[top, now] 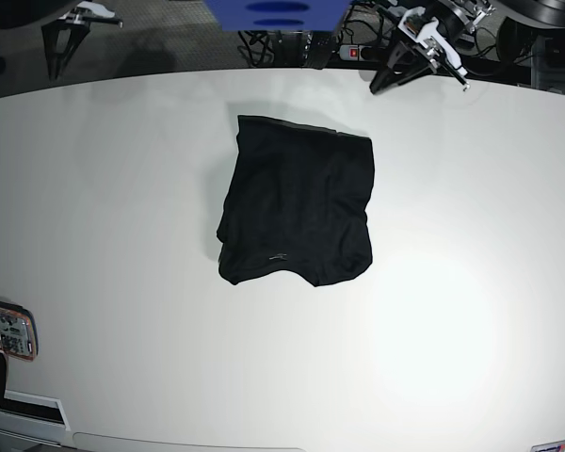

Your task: Fold the T-shirt properly

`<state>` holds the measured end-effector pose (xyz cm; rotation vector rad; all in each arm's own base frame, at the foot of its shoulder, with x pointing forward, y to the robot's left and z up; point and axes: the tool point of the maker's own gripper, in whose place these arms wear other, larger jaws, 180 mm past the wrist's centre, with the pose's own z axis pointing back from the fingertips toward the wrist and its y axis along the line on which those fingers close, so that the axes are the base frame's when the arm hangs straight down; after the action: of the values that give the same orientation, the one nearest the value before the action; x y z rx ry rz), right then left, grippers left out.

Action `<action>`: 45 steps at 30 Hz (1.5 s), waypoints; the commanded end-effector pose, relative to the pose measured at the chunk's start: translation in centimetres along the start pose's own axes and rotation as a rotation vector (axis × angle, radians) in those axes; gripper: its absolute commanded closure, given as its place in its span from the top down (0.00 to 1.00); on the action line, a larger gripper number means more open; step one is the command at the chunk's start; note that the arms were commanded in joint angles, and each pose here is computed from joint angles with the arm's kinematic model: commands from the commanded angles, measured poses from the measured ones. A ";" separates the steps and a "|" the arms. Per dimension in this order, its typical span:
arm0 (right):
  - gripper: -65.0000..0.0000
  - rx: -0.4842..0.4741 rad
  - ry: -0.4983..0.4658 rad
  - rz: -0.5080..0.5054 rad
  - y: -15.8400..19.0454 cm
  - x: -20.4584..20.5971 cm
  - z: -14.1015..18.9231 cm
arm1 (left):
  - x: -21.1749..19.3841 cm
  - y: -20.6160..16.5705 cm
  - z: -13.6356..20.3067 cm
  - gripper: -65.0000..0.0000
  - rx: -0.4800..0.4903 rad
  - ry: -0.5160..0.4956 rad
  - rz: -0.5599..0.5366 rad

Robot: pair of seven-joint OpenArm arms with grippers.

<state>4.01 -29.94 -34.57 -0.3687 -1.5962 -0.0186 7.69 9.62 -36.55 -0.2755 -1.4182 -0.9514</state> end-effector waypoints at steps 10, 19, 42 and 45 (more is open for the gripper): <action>0.00 -0.021 0.149 0.025 -1.7 -2.7 4.6 | -3.3 -6.0 6.1 0.00 -0.283 0.167 -0.018; 0.00 -0.025 0.616 -0.006 -0.8 -10.1 17.4 | -13.9 -11.7 12.3 0.00 -0.447 0.482 0.139; 0.00 0.024 1.018 -0.054 3.6 -21.1 17.2 | -24.2 -18.9 11.9 0.00 -0.786 0.990 0.247; 0.00 0.074 1.530 -0.031 4.3 -24.2 25.0 | -26.6 -17.9 16.3 0.00 -0.871 1.310 0.131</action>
<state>-16.85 -25.95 -61.54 -0.1678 -0.0891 -0.2208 -12.73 19.98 -64.28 -0.2599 0.2552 -1.2272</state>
